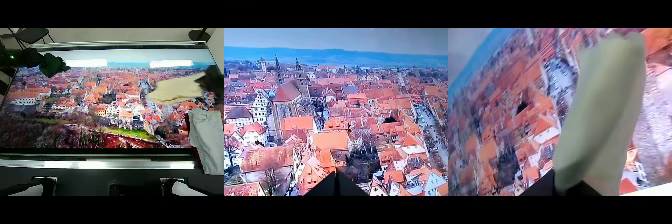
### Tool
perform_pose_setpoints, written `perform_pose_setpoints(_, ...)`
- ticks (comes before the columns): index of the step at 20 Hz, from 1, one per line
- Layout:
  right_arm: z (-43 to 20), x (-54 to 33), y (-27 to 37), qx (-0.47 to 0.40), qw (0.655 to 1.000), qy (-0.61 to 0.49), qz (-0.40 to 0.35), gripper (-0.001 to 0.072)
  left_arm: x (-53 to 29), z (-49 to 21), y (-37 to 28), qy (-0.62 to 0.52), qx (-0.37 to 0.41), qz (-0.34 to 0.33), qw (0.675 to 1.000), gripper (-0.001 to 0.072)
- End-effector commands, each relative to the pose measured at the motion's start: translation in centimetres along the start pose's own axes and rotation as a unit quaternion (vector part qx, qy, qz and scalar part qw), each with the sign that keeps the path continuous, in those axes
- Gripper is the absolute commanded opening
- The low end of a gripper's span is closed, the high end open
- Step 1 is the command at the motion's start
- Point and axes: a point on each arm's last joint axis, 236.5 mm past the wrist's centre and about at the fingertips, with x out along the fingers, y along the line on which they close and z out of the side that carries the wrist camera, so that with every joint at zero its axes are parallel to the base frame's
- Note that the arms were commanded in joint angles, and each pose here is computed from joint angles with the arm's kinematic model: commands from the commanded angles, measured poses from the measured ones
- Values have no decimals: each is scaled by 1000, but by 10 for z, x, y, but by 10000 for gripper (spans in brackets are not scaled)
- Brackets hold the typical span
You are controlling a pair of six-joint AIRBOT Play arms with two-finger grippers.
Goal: Fold the shirts.
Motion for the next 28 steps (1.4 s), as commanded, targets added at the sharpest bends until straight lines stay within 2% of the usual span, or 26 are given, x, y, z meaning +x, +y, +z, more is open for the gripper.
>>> perform_pose_setpoints(1, 26, -67, -43, 60, 996, -37, -52, 41, 0, 5, 2, -11, 17, 3, 1000, 29)
perform_pose_setpoints(11, 12, -163, -99, 142, 981, -64, -112, 41, 0, 9, 3, -20, 28, 5, 999, 29)
perform_pose_setpoints(13, -8, -181, -129, 167, 971, -45, -168, 41, 0, 9, 3, -20, 28, 5, 999, 30)
perform_pose_setpoints(16, -51, -211, -188, 202, 929, 14, -310, 41, 0, 10, 3, -20, 29, 6, 999, 29)
perform_pose_setpoints(23, -135, -181, -269, 258, 872, 145, -390, 41, 0, 12, 4, -25, 29, 6, 999, 29)
perform_pose_setpoints(28, -177, -141, -306, 267, 861, 178, -394, 42, 0, 10, 3, -21, 29, 5, 999, 30)
